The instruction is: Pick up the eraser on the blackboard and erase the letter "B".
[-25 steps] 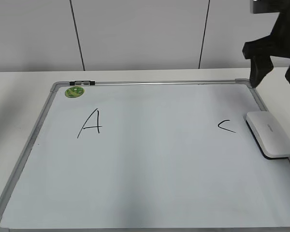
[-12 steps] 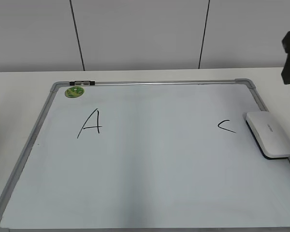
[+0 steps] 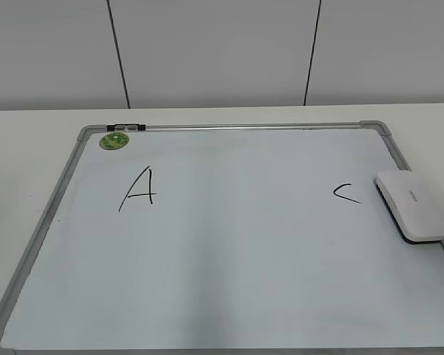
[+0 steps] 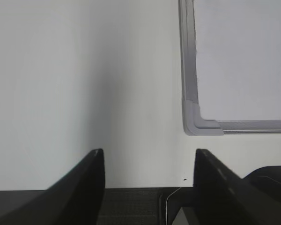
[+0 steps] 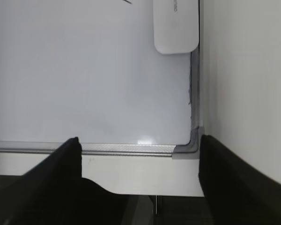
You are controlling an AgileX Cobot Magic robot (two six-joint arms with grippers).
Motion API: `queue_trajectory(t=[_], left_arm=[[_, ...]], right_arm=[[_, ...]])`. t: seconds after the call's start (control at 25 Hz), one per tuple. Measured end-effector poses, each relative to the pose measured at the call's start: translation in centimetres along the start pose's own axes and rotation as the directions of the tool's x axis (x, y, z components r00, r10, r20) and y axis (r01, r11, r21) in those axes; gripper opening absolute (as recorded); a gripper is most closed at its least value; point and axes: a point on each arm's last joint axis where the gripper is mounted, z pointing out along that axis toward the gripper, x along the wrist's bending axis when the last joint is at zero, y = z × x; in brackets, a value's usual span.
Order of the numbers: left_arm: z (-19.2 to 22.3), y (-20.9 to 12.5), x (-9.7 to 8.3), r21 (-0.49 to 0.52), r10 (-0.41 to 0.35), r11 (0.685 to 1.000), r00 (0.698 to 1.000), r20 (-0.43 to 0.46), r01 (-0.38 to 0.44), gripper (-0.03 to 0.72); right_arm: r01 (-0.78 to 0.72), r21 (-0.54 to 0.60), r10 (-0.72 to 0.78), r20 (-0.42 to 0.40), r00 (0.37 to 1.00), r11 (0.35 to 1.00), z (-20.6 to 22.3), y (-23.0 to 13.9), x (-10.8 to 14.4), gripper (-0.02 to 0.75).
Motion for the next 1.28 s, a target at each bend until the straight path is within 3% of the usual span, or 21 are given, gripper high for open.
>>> queue_trajectory(t=[0.24,0.6,0.88,1.28], left_arm=[[0.1,-2.6,0.4,-0.025,0.009,1.0,1.0,-0.021,-0.009,0.439],[0.4,-3.6,0.5,-0.034,0.016,0.999,0.999,-0.029,-0.017,0.437],[0.6,-3.8,0.4,-0.046,0.029,0.998,0.999,-0.02,-0.03,0.437],[0.7,-3.8,0.4,-0.052,0.03,0.998,0.999,-0.02,-0.031,0.437]], right_arm=[[0.001,-0.016,-0.001,-0.005,1.0,1.0,0.0,-5.7,-0.9,0.575],[0.059,-0.151,-0.06,-0.003,0.998,0.987,-1.0,-11.2,-2.0,0.575],[0.15,-0.193,-0.144,0.042,0.989,0.97,-1.3,-12.1,-2.5,0.575],[0.167,-0.111,-0.162,0.051,0.985,0.98,2.5,-13.4,-2.8,0.574]])
